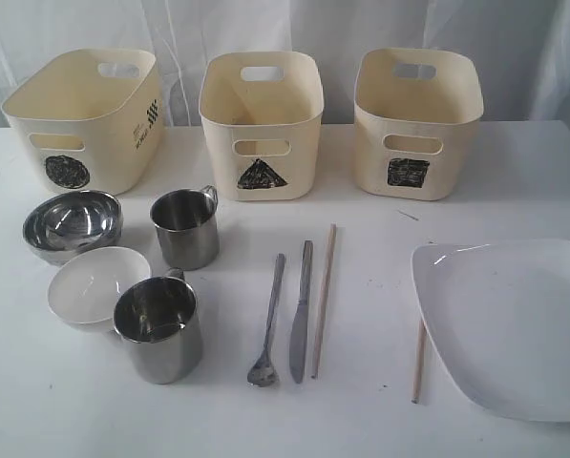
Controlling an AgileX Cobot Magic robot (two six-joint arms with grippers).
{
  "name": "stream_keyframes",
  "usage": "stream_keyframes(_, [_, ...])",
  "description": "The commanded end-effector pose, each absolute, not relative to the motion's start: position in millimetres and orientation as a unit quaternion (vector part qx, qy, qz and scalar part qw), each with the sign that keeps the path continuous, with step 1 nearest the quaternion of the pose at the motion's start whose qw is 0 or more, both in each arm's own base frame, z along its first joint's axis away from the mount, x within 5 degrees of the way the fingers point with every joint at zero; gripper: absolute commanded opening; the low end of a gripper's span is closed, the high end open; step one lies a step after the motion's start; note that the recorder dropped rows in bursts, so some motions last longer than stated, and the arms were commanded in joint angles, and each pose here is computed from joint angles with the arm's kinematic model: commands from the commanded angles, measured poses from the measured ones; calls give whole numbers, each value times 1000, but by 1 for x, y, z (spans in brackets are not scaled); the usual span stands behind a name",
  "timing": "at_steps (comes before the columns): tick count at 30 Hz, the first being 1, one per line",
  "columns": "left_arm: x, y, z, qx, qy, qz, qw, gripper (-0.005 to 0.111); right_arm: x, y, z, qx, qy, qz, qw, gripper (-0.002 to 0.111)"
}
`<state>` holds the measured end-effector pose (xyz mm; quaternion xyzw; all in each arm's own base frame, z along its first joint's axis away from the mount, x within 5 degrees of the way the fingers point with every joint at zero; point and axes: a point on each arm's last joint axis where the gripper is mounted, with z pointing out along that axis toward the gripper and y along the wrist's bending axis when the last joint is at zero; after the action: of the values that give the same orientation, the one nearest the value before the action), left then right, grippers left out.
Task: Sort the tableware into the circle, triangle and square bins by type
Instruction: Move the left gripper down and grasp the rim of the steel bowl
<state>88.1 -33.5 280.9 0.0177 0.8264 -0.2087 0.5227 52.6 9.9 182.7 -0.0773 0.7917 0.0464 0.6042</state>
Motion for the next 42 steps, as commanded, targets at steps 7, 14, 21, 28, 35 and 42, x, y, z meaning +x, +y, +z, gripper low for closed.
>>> stream_keyframes(7, [249,-35,319,61,909,-148,384,61,53,9,182,-74,790,45,607,0])
stream_keyframes(14, [309,-22,297,64,942,-59,323,61,53,9,182,-74,790,45,607,0])
stream_keyframes(21, [341,-20,236,63,964,-44,253,61,53,9,182,-74,790,45,607,0])
stream_keyframes(28, [365,-20,211,67,963,-37,258,61,53,9,182,-74,790,45,607,0])
stream_keyframes(35, [376,-19,184,67,965,-30,251,61,53,9,182,-74,790,45,607,0])
stream_keyframes(42, [384,-18,157,68,969,-26,238,61,53,9,182,-74,790,45,607,0])
